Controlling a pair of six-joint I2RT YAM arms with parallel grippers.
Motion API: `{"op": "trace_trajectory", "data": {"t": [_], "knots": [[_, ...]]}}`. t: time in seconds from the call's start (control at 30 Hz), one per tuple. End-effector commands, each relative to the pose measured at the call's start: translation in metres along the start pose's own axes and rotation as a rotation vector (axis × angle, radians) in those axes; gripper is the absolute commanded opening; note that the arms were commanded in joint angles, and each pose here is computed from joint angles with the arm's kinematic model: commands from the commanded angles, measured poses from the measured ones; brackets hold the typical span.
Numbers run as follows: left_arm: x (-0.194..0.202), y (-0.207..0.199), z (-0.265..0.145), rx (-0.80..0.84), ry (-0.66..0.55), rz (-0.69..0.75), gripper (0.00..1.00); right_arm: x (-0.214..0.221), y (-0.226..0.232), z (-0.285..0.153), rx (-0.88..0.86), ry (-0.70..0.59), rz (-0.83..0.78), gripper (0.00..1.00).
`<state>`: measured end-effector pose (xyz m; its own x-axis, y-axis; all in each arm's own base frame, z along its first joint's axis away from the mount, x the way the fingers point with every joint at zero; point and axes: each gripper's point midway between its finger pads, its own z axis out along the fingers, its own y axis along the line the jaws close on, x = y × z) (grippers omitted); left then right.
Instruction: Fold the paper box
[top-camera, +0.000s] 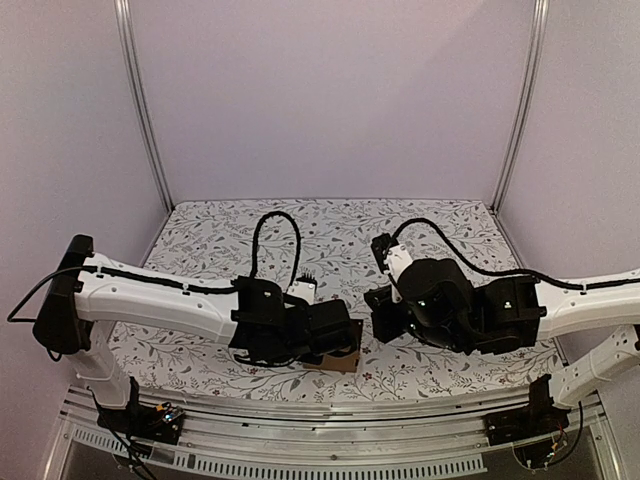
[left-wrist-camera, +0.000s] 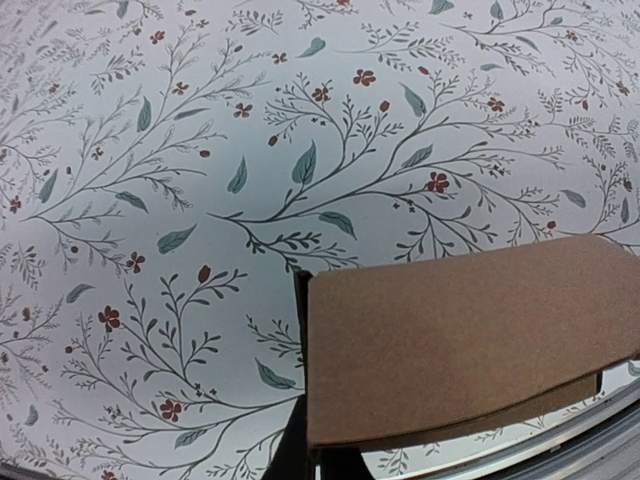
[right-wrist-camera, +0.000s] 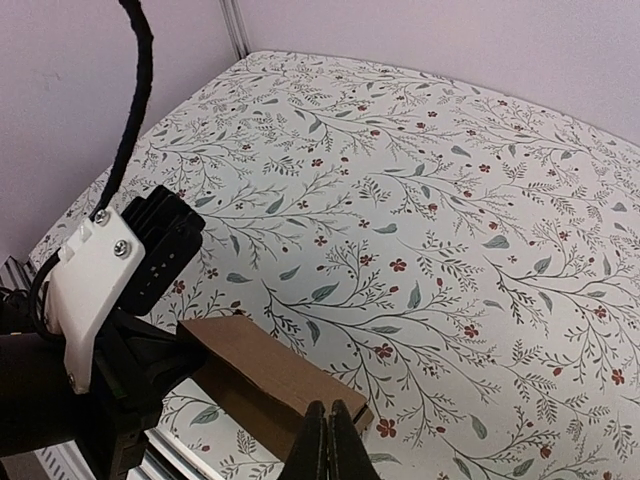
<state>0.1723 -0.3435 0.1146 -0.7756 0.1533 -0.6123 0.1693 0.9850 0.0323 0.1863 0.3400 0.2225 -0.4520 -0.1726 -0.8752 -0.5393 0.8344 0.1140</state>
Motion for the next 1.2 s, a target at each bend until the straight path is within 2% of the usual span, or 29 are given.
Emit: {"op": "trace_trajectory", "data": {"t": [0.0,0.2,0.67,0.77,0.87,0.97,1.03,1.17], "knots": [[0.008,-0.002,0.003,-0.012,-0.01,0.038,0.0,-0.011,0.004,0.016,0.032,-0.012,-0.015,0.0],[0.009,0.0,0.004,-0.002,-0.015,0.033,0.0,-0.001,0.018,0.034,0.003,0.01,-0.019,0.0],[0.011,-0.001,0.005,0.013,-0.013,0.04,0.01,0.087,0.003,0.064,0.024,0.138,0.047,0.0],[0.01,-0.001,0.002,0.023,-0.016,0.043,0.12,0.09,0.0,0.064,0.032,0.137,0.059,0.0],[0.01,-0.004,-0.001,0.052,-0.011,0.059,0.34,0.087,0.0,0.064,0.037,0.129,0.055,0.0],[0.011,-0.004,-0.006,0.083,0.0,0.082,0.49,0.083,0.0,0.064,0.044,0.118,0.047,0.0],[0.015,-0.003,-0.009,0.102,0.017,0.104,0.56,0.08,0.0,0.065,0.05,0.112,0.04,0.0],[0.024,-0.007,-0.015,0.174,0.063,0.154,0.62,0.08,0.0,0.068,0.064,0.116,0.023,0.0]]}}
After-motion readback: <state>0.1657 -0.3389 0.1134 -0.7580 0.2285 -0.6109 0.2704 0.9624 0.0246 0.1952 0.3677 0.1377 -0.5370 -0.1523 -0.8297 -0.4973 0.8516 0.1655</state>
